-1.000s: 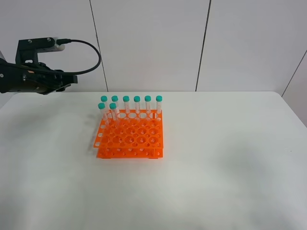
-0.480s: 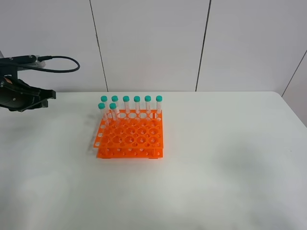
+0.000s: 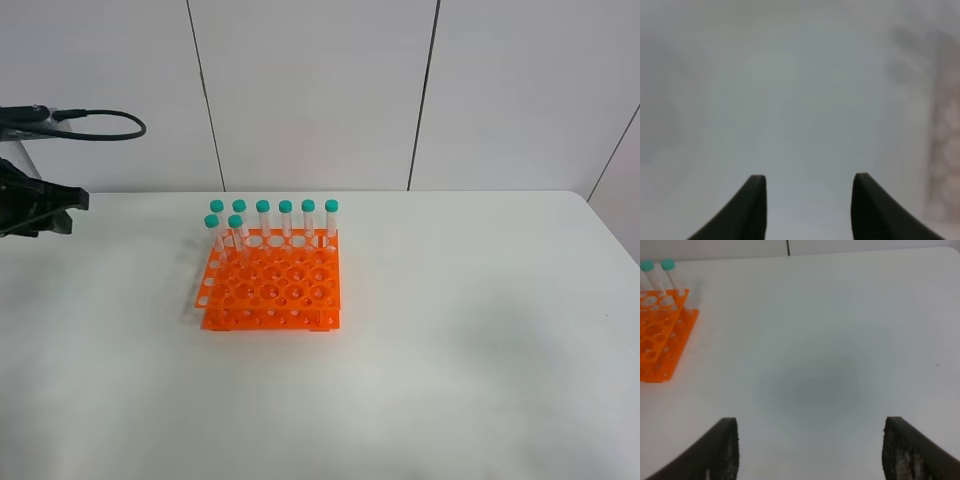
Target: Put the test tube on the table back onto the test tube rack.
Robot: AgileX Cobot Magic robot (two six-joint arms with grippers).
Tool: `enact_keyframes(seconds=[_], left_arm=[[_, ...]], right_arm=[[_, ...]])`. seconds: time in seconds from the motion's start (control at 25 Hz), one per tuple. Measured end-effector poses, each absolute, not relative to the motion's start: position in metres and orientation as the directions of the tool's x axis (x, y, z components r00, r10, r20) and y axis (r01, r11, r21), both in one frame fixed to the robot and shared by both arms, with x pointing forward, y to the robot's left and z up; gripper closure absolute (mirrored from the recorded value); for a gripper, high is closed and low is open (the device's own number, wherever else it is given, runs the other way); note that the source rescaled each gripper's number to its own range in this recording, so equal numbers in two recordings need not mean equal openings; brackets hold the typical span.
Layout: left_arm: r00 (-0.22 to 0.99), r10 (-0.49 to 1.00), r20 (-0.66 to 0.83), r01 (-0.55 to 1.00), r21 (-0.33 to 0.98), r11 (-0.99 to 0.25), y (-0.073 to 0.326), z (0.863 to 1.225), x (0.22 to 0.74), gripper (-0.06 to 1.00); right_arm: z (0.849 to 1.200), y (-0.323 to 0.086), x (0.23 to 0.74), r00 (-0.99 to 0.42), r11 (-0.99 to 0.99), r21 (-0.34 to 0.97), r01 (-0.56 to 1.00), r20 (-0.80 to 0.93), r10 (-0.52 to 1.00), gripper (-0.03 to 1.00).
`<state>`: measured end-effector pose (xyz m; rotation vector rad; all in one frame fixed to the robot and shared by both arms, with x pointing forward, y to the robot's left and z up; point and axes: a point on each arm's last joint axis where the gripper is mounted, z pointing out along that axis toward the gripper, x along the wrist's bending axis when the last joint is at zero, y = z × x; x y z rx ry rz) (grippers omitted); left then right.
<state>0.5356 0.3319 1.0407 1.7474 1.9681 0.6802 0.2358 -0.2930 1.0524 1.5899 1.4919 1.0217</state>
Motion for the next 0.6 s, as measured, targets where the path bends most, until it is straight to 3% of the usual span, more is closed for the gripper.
enact_keyframes(seconds=[0.6], left_arm=[[-0.141,0.990,0.026,0.773,0.627,0.094,0.324,1.123,0.428,0.70]], right_arm=[[1.052,-0.293,0.236,0.017,-0.074,0.900,0.429,0.073,0.997,0.06]])
